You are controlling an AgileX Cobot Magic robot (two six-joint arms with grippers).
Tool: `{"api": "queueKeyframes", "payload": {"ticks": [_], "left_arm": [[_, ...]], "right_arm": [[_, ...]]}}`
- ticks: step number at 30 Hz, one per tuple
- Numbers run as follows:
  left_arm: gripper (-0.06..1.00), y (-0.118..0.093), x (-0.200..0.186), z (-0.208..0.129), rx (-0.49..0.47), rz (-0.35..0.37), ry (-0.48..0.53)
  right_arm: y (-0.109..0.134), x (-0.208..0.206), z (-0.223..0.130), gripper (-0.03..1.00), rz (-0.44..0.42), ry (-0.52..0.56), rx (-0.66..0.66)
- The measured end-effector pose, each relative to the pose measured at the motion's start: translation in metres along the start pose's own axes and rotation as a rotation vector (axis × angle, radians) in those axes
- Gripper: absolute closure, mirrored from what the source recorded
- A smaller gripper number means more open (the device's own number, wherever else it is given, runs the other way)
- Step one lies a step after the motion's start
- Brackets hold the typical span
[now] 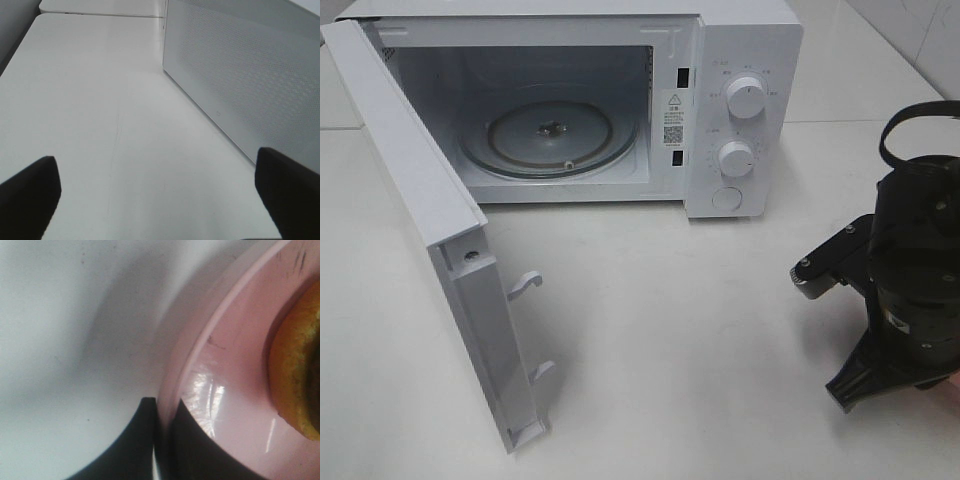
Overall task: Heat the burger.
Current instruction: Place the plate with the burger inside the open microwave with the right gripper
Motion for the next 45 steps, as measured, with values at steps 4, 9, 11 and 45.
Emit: {"api": "queueKeyframes", "payload": {"ticks": [4, 9, 11, 45], "left_arm": [[-0.03, 0.0, 0.0, 0.0, 0.0, 0.0, 0.0], [-0.03, 0.0, 0.0, 0.0, 0.0, 0.0, 0.0], [-0.03, 0.0, 0.0, 0.0, 0.0, 0.0, 0.0], [-0.03, 0.0, 0.0, 0.0, 0.0, 0.0, 0.0]], "right_arm": [[0.004, -0.003, 0.0, 0.92, -0.011, -0.003, -0.024], [0.01, -0.009, -0.002, 0.92, -0.041, 0.008, -0.071], [0.013, -0.011, -0.003, 0.92, -0.052, 0.008, -0.091], [0.036, -0.073, -0.053, 0.92, -0.164, -0.217, -0.395]]}}
Point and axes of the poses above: a point on each arm's last joint axis where the gripper is mounted, x pointing out along that axis toward the gripper, y along the wrist's bending axis when the last joint is at zero, z = x × y, the point moved 4 cm from there along x, pointing out along that axis toward the gripper, and after that the axes turned 12 degrees about -x, right-handed, at the moved point
